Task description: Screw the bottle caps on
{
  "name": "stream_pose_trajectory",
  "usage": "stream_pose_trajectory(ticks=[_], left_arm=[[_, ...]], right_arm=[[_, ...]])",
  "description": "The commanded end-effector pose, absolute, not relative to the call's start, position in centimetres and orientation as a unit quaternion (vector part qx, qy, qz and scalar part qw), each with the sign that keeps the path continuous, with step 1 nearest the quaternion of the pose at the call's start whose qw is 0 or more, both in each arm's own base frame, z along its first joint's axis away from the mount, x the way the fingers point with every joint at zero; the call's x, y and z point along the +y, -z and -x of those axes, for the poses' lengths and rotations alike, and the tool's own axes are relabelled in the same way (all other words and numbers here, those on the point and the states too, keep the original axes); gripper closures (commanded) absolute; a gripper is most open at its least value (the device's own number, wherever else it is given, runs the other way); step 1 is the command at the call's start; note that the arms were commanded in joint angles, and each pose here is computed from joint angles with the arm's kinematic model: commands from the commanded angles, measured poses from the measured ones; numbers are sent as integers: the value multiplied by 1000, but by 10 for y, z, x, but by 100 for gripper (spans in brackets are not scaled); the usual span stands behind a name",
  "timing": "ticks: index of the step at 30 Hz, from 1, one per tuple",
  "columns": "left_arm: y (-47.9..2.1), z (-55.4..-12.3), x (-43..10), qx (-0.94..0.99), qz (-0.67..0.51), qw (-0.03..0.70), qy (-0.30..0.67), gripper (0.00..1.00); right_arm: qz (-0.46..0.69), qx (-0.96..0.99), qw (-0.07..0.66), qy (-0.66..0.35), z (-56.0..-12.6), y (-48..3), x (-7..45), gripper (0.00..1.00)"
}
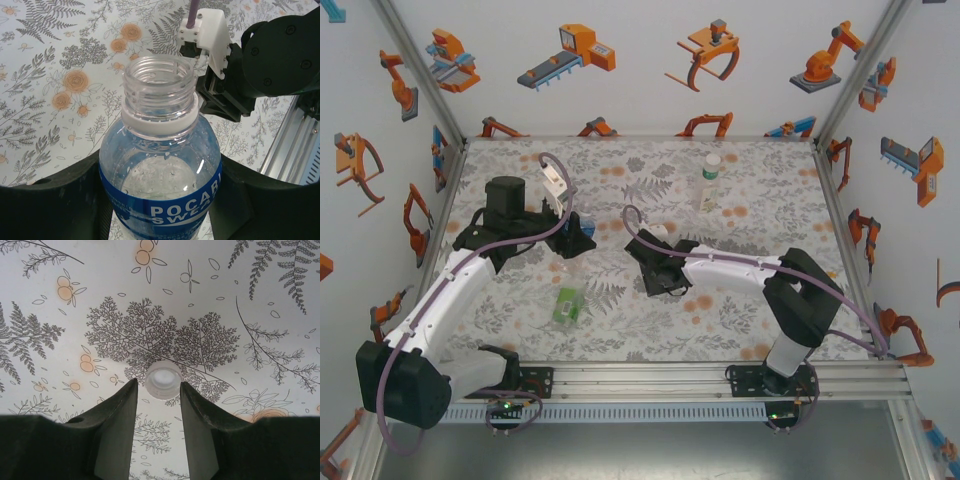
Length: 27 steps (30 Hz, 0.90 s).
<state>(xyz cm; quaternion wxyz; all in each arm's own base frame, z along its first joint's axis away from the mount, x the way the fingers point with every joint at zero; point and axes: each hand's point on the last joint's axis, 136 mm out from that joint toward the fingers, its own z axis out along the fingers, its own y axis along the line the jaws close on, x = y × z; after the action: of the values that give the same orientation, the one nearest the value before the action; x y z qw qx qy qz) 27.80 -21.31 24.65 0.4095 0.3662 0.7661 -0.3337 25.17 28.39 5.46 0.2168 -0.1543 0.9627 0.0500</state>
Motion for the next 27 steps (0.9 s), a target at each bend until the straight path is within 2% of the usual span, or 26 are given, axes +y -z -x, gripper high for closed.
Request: stream_pose_trajectory(ticks=[1, 4, 8, 27], left_arm=[[-253, -277, -216, 759, -374, 414, 336, 97], [-253, -277, -216, 759, -373, 413, 337, 97], [-254, -277, -216, 759, -373, 414, 337, 97], [-253, -278, -216, 760, -373, 412, 337, 97]], right_arm=[[157, 960, 227, -48, -253, -63, 285, 60], [157, 962, 218, -51, -251, -56, 286, 60], [156, 963, 213, -52, -250, -53, 287, 55], [160, 965, 202, -44, -248, -43, 286, 57]])
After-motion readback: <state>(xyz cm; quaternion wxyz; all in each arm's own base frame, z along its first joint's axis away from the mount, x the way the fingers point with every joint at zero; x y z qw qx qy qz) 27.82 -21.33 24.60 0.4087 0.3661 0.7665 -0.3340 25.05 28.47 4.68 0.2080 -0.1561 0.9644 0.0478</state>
